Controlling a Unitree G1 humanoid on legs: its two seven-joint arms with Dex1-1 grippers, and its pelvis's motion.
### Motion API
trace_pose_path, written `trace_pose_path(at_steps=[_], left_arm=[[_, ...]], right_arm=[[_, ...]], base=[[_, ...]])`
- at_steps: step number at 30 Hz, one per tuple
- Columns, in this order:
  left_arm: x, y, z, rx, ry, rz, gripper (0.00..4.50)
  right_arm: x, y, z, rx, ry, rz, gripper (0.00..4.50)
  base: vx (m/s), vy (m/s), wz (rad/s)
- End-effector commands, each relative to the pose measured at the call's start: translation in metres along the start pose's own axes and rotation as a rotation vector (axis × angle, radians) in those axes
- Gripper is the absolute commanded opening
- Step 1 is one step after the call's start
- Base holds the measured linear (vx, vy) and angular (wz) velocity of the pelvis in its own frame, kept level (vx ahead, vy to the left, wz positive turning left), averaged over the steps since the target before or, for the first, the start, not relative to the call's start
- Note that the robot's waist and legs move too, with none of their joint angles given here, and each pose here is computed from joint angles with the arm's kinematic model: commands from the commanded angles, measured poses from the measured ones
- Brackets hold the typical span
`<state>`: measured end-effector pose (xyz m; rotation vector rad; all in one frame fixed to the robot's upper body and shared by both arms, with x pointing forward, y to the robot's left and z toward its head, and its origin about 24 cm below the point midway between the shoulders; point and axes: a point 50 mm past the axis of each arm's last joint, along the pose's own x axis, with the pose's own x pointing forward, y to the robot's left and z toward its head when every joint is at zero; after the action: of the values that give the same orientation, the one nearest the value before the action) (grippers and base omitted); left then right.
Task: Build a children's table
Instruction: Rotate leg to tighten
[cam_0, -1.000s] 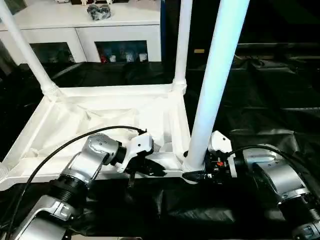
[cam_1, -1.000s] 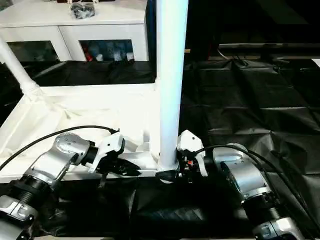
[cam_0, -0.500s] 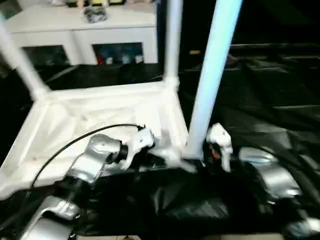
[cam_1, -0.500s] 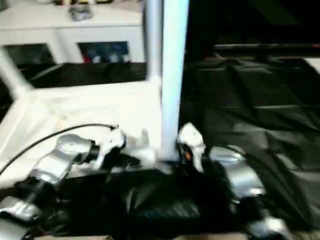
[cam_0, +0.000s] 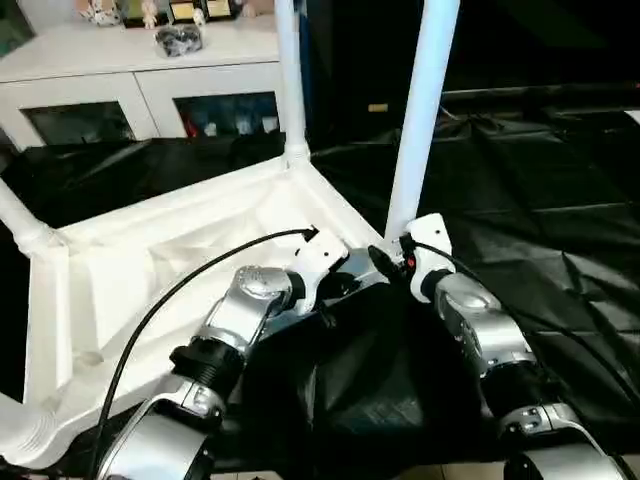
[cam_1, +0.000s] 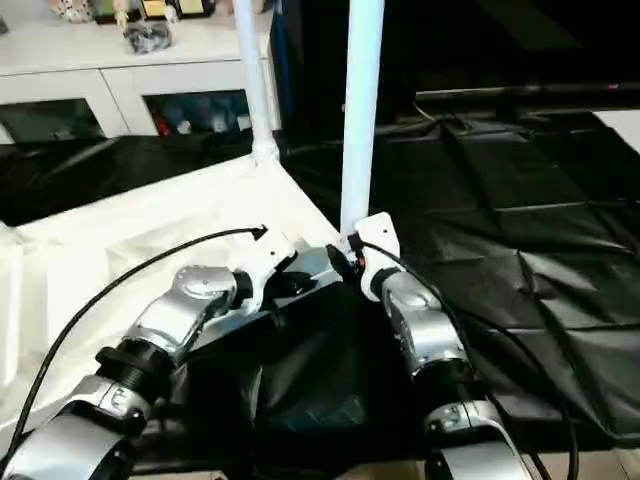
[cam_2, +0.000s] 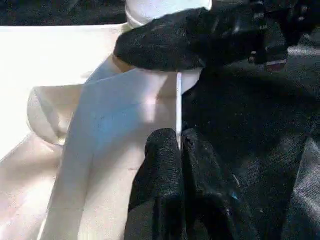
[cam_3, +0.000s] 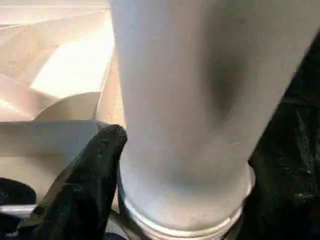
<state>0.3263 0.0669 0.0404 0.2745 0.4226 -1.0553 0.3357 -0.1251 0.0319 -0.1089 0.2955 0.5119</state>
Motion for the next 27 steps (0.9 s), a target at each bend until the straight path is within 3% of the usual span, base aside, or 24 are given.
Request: trace_pose_path(at_steps=[1,6,9,11,13,19,25,27], left_arm=[[0.010,-0.021,0.015,0.064,-0.066,-0.158,0.00],[-0.007,-0.025,0.007,0.124,-0.079,-0.320,0.00],[-0.017,-0.024,0.000,0.139,-0.048,-0.382,0.00],[-0.022,-0.024,-0.003,0.144,-0.032,-0.415,0.00],[-0.035,-0.024,-0.010,0.158,-0.009,-0.503,0.00],[-0.046,-0.023,-0.013,0.144,0.008,-0.575,0.00],[-0.051,-0.025,-0.013,0.133,0.011,-0.622,0.00],[-0.051,-0.026,-0.013,0.134,0.010,-0.623,0.00]], right_arm=[[0.007,0.035,-0.011,-0.034,0.068,0.219,3.64],[-0.011,0.025,-0.004,-0.174,0.019,0.415,3.64],[-0.024,0.022,-0.002,-0.201,0.020,0.534,3.64],[-0.030,0.021,-0.002,-0.216,0.033,0.592,3.64],[-0.048,0.015,-0.007,-0.277,0.103,0.725,3.64],[-0.062,0.011,-0.007,-0.294,0.138,0.816,3.64],[-0.070,0.018,-0.006,-0.278,0.143,0.878,3.02],[-0.070,0.020,-0.006,-0.273,0.141,0.883,3.02]], base=[[0.000,0.000,0.00],[0.011,0.000,0.00],[0.000,0.000,0.00],[0.000,0.000,0.00],[0.000,0.000,0.00],[0.000,0.000,0.00],[0.000,0.000,0.00],[0.000,0.000,0.00]])
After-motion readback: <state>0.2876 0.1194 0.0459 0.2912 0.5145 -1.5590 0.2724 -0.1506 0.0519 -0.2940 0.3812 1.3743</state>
